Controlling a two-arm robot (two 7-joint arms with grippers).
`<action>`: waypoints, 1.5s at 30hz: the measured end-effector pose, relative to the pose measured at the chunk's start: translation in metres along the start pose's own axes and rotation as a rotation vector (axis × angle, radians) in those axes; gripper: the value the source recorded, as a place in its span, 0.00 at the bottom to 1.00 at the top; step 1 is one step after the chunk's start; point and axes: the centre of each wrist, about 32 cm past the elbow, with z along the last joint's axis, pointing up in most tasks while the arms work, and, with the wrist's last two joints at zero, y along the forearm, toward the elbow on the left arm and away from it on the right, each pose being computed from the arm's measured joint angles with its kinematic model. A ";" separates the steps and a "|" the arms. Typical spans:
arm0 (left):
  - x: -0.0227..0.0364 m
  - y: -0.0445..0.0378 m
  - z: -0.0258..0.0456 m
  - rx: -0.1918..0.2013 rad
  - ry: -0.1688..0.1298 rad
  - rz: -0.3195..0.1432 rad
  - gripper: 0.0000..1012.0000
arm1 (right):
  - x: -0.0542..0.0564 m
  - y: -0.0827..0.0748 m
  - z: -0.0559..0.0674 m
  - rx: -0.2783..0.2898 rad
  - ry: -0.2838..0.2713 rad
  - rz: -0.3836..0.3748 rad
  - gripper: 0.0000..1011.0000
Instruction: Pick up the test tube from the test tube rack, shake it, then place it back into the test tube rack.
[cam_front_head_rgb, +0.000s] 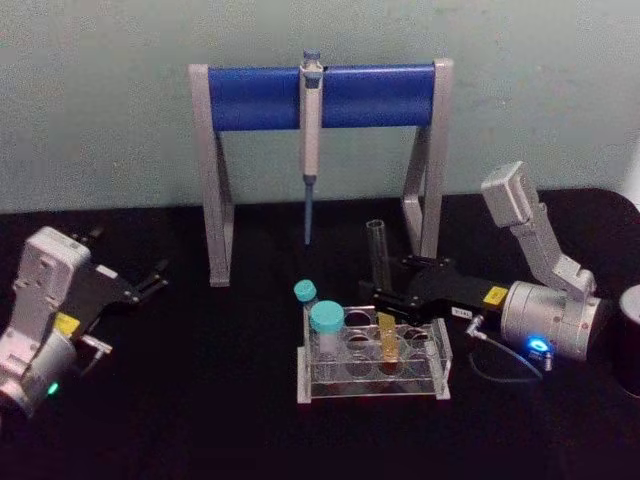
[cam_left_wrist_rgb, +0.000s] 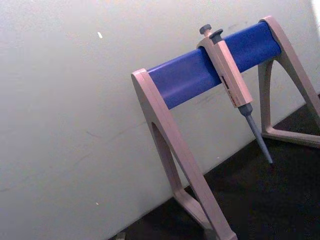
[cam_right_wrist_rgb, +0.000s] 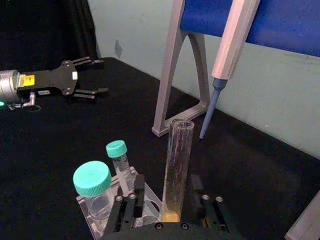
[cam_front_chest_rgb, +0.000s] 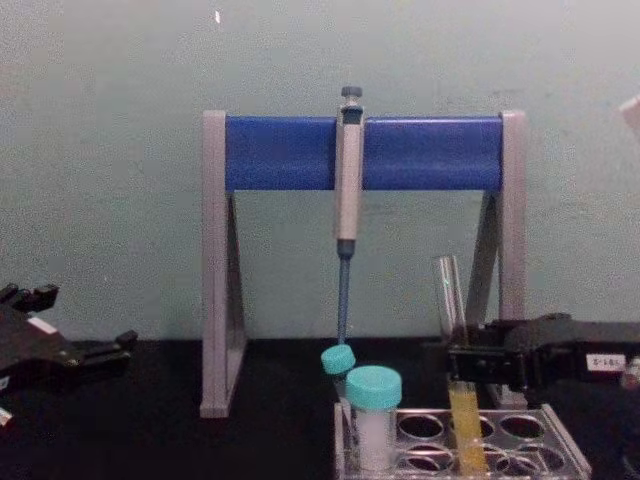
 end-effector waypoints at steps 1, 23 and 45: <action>0.0000 0.0000 0.0000 0.000 0.000 0.000 1.00 | 0.000 0.000 0.000 0.000 0.000 0.000 0.55; 0.0000 0.0000 0.0000 0.000 0.000 0.000 1.00 | 0.000 0.000 0.000 0.001 0.000 0.001 0.22; 0.0000 0.0000 0.0000 0.000 0.000 0.000 1.00 | -0.006 -0.011 -0.006 0.079 -0.031 -0.018 0.22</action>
